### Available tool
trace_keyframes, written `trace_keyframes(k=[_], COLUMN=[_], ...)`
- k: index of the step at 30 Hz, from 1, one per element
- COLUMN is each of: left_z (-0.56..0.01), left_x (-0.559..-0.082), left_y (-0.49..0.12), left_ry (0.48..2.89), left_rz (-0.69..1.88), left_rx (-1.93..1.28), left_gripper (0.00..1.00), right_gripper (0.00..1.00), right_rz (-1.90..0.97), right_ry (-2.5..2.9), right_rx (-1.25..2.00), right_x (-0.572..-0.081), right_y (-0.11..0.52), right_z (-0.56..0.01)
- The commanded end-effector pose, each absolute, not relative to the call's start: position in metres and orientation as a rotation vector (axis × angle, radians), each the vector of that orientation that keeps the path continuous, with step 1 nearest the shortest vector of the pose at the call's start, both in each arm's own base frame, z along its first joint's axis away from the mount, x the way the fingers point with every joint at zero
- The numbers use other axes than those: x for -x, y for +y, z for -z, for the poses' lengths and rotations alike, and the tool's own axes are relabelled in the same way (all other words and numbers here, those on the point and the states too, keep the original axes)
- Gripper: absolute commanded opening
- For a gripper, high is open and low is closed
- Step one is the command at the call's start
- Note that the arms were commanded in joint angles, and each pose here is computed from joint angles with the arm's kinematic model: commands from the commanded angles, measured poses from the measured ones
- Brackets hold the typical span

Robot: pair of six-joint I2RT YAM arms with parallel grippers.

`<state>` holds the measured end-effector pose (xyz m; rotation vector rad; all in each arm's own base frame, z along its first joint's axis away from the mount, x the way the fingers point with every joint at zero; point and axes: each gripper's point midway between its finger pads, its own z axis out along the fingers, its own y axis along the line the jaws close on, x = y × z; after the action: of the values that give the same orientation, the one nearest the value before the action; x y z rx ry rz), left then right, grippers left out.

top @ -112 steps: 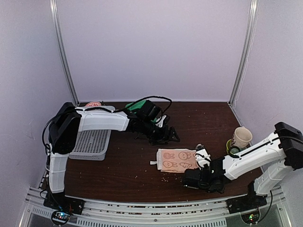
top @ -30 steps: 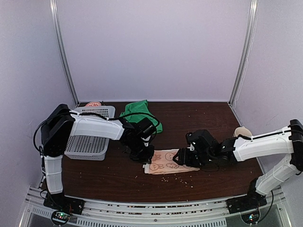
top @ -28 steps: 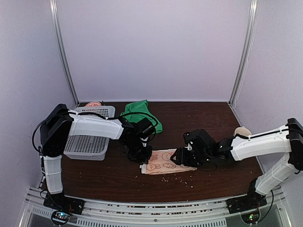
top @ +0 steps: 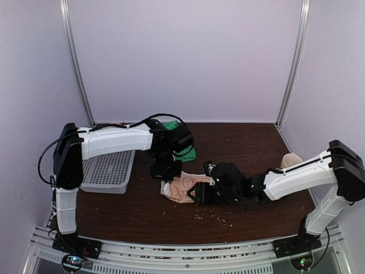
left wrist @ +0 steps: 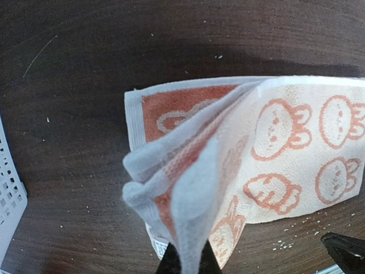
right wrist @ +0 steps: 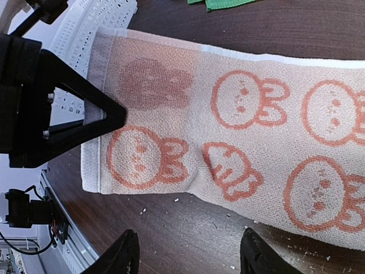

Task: Roll the towels
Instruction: Adjust the towel at the center of the board.

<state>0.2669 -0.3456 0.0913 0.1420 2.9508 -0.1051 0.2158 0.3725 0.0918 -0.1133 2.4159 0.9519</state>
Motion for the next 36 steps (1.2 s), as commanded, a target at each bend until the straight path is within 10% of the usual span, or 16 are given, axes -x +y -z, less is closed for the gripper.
trace_keyframes(k=[1,14,26,36], left_z=[-0.074,-0.046,-0.045,-0.059], left_x=[-0.266,-0.272,-0.265,-0.255], left_y=[-0.347,-0.345,-0.330,-0.316], left_ry=[2.982,3.021,3.015,2.983], left_rz=[0.077,0.136,0.120,0.249], left_rx=[-0.149,-0.157,-0.211,-0.149], left_gripper=[0.00,0.00,0.69,0.76], right_gripper=[0.61,0.61,0.63,0.63], right_rz=[-0.890,-0.778,-0.758,-0.668], right_ry=[2.397,2.413,2.393,2.395], right_rx=[0.114,0.081,0.080,-0.007], right_x=[-0.222,-0.221,-0.229,-0.248], right_y=[0.366,0.333,0.324,0.286], right_z=[-0.087,-0.073,-0.090,-0.088])
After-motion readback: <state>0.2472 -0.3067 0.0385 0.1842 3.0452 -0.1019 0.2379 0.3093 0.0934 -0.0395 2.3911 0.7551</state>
